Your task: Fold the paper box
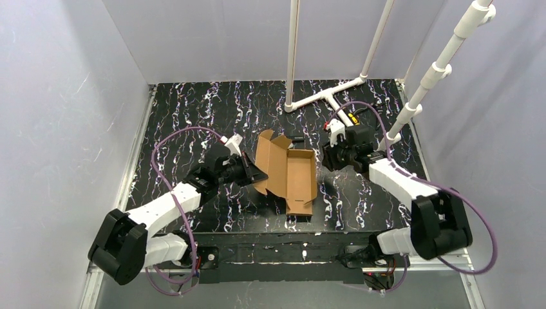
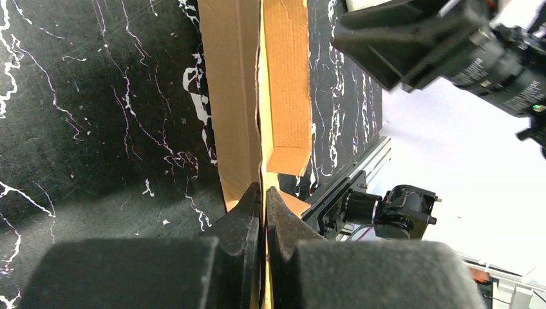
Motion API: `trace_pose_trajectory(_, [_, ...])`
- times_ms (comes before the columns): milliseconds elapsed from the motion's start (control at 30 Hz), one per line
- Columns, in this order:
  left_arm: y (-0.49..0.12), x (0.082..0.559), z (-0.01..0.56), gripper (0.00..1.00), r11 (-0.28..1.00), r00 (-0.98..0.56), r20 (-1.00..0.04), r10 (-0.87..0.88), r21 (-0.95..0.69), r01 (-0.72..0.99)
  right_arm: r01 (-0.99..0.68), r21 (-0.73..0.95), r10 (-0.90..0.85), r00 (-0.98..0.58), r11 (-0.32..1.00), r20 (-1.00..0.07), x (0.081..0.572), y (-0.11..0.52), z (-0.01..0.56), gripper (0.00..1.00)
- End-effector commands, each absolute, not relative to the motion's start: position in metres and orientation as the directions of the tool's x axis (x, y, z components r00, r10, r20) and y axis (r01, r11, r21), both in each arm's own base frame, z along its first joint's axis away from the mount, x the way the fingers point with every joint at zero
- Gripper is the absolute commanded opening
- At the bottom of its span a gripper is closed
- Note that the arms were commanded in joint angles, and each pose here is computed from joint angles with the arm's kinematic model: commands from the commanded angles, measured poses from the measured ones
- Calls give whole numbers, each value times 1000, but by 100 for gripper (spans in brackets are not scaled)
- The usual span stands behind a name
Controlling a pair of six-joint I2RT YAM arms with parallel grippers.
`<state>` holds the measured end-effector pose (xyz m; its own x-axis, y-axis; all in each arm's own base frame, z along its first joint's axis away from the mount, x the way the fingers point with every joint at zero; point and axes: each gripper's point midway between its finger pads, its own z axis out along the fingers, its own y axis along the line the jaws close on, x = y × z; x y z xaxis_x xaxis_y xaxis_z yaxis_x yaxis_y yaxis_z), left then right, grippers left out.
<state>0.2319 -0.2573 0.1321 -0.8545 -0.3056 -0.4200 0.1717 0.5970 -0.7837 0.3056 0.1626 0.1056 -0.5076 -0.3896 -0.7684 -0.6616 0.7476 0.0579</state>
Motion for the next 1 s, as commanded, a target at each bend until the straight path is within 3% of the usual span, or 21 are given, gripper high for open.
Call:
trace_pose_trajectory(0, [-263,238,145,0,599,-846,-443,-298,-776,195,-429,93,-188,-567,899,-802,355,153,85,32])
trace_pose_trajectory(33, [-264,238,146,0,599,-847,-441,-297,-777,194,-391,75,-180,-574,917,-799,361,148,82,27])
trace_pose_trajectory(133, [-272,237,150,0,577,-866,-423,-266,-790,208,-404,144,-156,-622,903,-767,355,157,63,25])
trace_pose_trajectory(233, [-289,239,174,41,510,-888,-405,-219,-823,250,-429,197,-155,-656,882,-738,352,168,52,24])
trace_pose_trajectory(300, [-295,238,184,56,480,-894,-400,-202,-836,265,-435,214,-154,-668,875,-728,351,171,50,23])
trace_pose_trajectory(633, [-308,229,228,97,328,-891,-419,-173,-878,349,-446,239,-152,-680,863,-717,348,176,49,23])
trace_pose_trajectory(767, [-318,231,233,97,242,-910,-383,-161,-909,339,-448,238,-156,-680,862,-716,348,176,49,23])
trace_pose_trajectory(867, [-330,243,243,79,144,-914,-352,-200,-933,328,-451,240,-158,-682,860,-714,347,176,48,23])
trace_pose_trajectory(967, [-337,254,252,75,82,-921,-310,-236,-951,299,-452,237,-163,-684,860,-711,346,176,47,23])
